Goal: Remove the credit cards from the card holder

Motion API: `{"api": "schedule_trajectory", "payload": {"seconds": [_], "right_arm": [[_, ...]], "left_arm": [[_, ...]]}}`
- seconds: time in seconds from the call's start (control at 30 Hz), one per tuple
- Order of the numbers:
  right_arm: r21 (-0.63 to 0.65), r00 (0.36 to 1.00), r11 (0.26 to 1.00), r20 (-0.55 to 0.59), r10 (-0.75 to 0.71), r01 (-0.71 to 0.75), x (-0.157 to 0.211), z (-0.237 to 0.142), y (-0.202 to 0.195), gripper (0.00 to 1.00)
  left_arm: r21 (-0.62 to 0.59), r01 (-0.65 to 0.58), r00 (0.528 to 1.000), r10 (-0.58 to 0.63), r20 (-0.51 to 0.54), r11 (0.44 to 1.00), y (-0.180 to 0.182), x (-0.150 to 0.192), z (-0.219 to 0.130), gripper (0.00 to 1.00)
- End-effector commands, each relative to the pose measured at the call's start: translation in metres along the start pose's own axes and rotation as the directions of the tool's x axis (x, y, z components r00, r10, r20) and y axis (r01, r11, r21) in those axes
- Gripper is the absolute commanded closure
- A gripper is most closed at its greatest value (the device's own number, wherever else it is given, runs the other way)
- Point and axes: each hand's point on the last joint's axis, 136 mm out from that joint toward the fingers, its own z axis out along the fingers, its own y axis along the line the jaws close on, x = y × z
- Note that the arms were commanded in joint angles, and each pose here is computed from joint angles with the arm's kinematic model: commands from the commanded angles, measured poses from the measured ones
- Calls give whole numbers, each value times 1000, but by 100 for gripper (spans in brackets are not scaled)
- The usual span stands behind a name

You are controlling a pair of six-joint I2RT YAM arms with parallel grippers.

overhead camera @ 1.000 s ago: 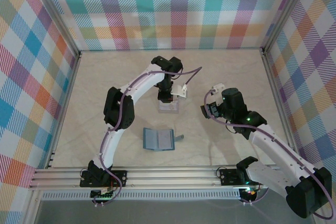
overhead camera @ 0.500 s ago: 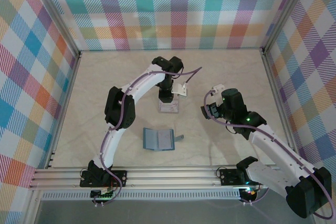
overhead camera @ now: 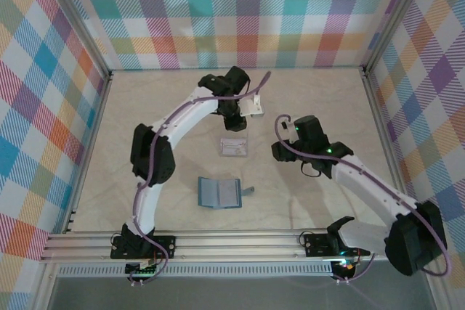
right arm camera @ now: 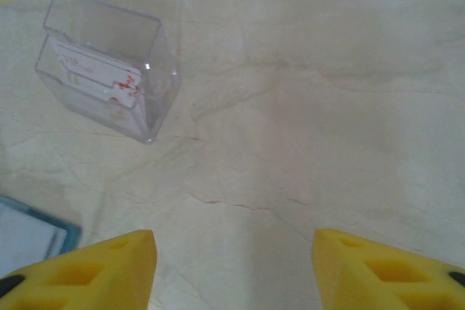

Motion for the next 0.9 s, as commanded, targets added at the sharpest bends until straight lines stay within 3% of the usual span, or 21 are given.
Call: {"api": "schedule_trajectory", "payload": {"seconds": [0.0,0.13,0.27,0.37,0.47,0.63,0.73,0.87], "right_arm": [[-105,987,986,-105,118,-129,11,4,36,44],[-146,969,972,-192,155,-185,30,14,64,45],[-191,915,928,-319,249,-319,49,22,85,51],[-203,890,912,-371,264,-355,66,28,96,52],[-180,860,905,-425,281,-385,84,34,98,52],[-145,818,894,-486,309,-424,109,43,97,47],[-122,796,898,-523,305,-424,121,47,96,47],[-138,775,889,-560,293,-436,132,54,101,52]], "left_arm": [[28,183,959,-184,214,983,-9,-30,-43,76],[79,381,872,-386,301,921,-19,-30,-61,78],[120,562,749,-566,346,818,-24,-21,-77,76],[180,674,625,-683,378,716,-32,-13,-87,74],[230,759,510,-775,372,610,-41,1,-91,72],[336,804,370,-855,362,490,-62,16,-100,69],[353,821,331,-878,345,448,-71,25,-105,68],[361,831,345,-901,262,423,-92,38,-106,70]]}}
